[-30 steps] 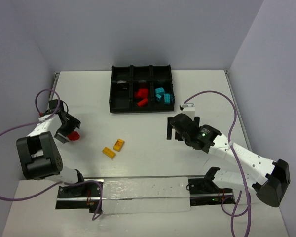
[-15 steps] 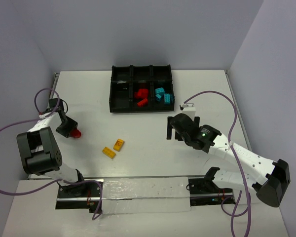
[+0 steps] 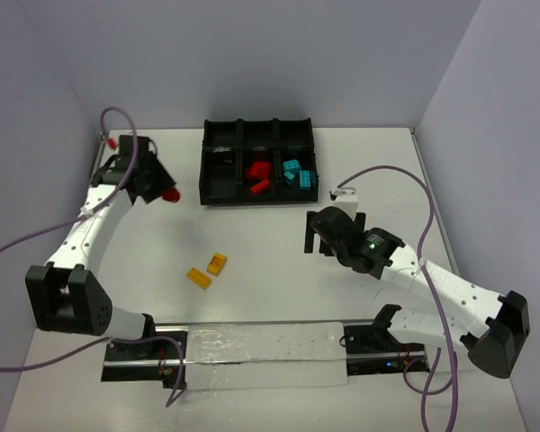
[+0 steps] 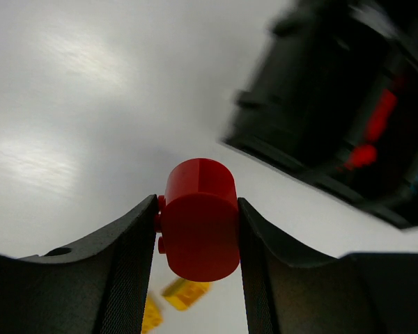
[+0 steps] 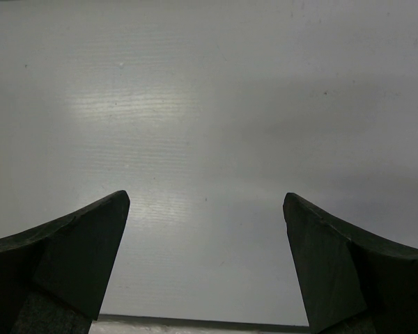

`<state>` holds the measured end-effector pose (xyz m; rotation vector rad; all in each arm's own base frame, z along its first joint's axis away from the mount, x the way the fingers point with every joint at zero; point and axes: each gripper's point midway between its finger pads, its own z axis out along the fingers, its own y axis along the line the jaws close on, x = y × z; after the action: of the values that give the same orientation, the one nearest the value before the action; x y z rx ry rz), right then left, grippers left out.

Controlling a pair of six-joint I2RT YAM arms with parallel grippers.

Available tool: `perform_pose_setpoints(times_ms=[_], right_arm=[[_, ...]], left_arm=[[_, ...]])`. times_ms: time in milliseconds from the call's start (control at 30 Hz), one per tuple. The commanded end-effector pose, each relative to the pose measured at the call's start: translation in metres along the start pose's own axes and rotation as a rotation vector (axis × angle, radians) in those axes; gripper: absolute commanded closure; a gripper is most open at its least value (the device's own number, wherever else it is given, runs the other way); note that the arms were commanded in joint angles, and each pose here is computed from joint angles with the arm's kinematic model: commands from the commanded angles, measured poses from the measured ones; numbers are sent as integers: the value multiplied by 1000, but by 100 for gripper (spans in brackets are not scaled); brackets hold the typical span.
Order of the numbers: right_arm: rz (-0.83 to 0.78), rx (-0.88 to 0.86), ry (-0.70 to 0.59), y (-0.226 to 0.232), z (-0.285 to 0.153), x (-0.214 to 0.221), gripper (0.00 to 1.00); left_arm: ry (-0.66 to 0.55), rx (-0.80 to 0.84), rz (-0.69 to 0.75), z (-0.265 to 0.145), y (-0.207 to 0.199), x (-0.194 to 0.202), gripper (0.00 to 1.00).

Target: Sort the legos into containers by color

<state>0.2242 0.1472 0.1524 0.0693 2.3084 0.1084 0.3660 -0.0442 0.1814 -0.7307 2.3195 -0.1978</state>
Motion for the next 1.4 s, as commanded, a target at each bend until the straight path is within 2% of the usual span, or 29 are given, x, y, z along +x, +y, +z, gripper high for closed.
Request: perform_pose_setpoints(times_ms=[0,33,67,133,233,367,467,633,767,833,867,900,933,1000,1167,1367], right_arm=[[74,12,-69,-6,-12,-15,1],[82,11,-78,-7,-15,-18,1],[85,16,-78,-9,-16,-18,1],[106,26,-98,-14,-23,-23,1],[109,54,-106,-25,-29,-24,1],[121,62,-106,-31,-34,-22,1],[123,75,-95,-36,-35,-17,1],[134,84,-88,-40,-37,-13,1],[137,98,-83,-44,-38,-11,1],[141,102,-83,-46,-39,-10,1],[143,104,-82,-47,-39,-10,1],[142,107,-81,-48,-40,-9,1],[144,109,-82,-49,-40,-9,1],[145,107,-80,-50,-41,-8,1],[142,107,-73,-49,-39,-5,1],[146,83,-70,-45,-37,-4,1]], left_arm=[[40,138,93,-12,-86,22,100],[24,196,117,-23,-116,21,100],[42,179,123,-13,-117,27,100],[68,221,174,-5,-162,39,100],[51,246,211,1,-201,41,100],[54,278,226,22,-234,45,100],[72,260,244,48,-244,54,100],[48,260,244,70,-254,54,96],[42,269,239,88,-264,58,79],[40,269,236,93,-266,57,68],[41,269,235,94,-268,57,55],[40,272,240,94,-271,56,27],[33,278,238,92,-273,53,15],[27,290,239,87,-276,50,1],[-14,310,234,60,-276,33,1],[-86,286,214,4,-245,11,1]])
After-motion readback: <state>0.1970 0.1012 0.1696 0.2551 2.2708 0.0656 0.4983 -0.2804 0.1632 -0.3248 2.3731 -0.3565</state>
